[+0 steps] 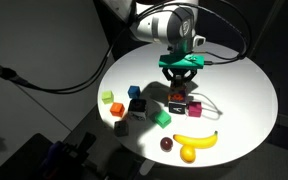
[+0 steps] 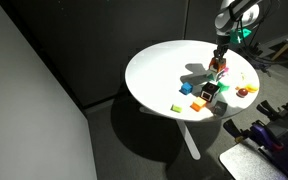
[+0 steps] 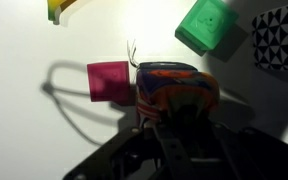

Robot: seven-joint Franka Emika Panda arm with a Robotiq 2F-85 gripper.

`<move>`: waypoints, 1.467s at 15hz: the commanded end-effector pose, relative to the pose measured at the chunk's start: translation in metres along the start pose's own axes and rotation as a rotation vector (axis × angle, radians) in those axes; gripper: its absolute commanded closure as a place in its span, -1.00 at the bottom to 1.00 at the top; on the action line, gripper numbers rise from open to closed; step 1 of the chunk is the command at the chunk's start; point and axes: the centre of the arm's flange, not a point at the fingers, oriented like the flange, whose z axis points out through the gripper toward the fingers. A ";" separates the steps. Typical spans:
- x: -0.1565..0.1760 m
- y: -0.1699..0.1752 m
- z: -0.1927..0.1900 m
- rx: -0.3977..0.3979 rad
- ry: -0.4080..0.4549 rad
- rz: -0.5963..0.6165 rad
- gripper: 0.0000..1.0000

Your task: Stack the two square plush toys on the right together

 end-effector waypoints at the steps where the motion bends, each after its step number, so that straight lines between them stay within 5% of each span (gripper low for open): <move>1: 0.003 0.007 0.004 0.018 0.020 0.005 0.62; 3: 0.002 0.008 0.005 0.018 0.023 0.007 -0.09; 9: -0.001 0.003 0.000 0.015 0.026 -0.007 -0.98; 22: -0.001 -0.020 -0.040 0.064 0.071 -0.079 -1.00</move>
